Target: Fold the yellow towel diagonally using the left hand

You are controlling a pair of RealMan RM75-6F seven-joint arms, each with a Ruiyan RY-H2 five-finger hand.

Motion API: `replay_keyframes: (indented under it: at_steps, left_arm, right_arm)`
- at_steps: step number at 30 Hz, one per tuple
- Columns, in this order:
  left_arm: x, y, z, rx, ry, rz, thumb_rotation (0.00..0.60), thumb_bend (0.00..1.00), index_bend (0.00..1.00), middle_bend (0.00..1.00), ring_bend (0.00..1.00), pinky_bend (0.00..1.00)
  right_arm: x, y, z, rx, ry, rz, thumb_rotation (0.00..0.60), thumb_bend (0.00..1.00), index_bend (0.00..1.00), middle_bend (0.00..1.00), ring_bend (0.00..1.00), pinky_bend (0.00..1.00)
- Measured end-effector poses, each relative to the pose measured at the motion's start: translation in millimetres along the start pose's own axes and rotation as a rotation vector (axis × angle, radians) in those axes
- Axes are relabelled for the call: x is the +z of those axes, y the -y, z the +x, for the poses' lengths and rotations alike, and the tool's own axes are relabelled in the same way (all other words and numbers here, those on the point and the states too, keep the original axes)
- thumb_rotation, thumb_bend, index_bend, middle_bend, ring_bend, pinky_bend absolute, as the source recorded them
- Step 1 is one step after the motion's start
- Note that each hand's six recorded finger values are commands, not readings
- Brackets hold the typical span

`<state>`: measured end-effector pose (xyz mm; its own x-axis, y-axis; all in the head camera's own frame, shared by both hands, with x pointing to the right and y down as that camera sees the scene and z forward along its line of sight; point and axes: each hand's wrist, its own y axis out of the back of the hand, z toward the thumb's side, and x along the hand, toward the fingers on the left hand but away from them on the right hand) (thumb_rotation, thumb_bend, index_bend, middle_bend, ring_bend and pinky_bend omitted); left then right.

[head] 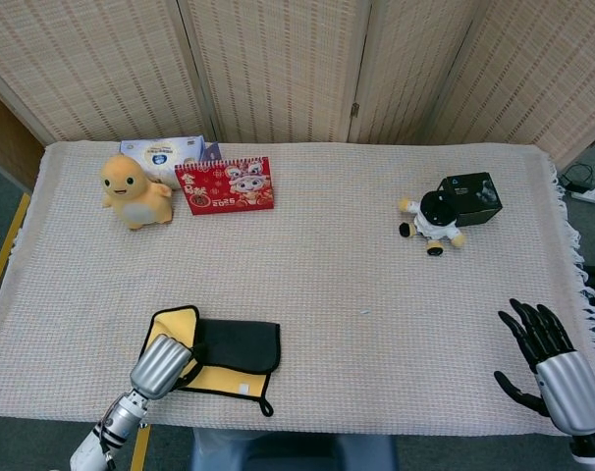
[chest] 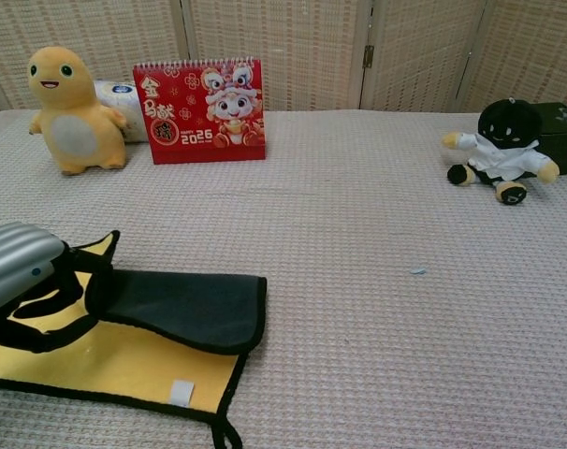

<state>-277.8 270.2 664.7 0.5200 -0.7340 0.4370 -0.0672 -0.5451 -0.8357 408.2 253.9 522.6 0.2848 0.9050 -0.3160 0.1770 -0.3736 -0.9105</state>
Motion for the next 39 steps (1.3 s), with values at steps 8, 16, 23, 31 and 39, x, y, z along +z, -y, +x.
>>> replay_keyframes:
  at_steps: [8, 16, 23, 31, 39]
  left_arm:
    - [-1, 2, -17, -0.007, -0.015, -0.025, 0.600, 0.50, 0.68, 1.00, 1.00, 1.00]
    - [0, 8, -25, -0.017, -0.017, -0.041, 0.600, 0.50, 0.68, 1.00, 1.00, 1.00]
    - [-2, 12, -30, -0.026, -0.026, -0.047, 0.600, 0.50, 0.68, 1.00, 1.00, 1.00]
    - [-4, 19, -40, -0.053, -0.033, -0.053, 0.600, 0.50, 0.51, 1.00, 1.00, 1.00]
    - [-3, 19, -50, -0.049, -0.032, -0.058, 0.600, 0.49, 0.31, 1.00, 1.00, 1.00]
  right_arm:
    - [2, 0, 0, -0.008, -0.005, 0.004, 0.600, 0.33, 0.00, 0.00, 0.00, 0.00]
    - [2, 0, 0, -0.010, -0.005, 0.006, 0.600, 0.33, 0.00, 0.00, 0.00, 0.00]
    - [1, 0, -1, -0.011, 0.001, 0.009, 0.600, 0.33, 0.00, 0.00, 0.00, 0.00]
    - [0, 1, -3, -0.009, 0.006, 0.013, 0.600, 0.33, 0.00, 0.00, 0.00, 0.00]
    - [0, 3, -4, -0.003, 0.006, 0.015, 0.600, 0.33, 0.00, 0.00, 0.00, 0.00]
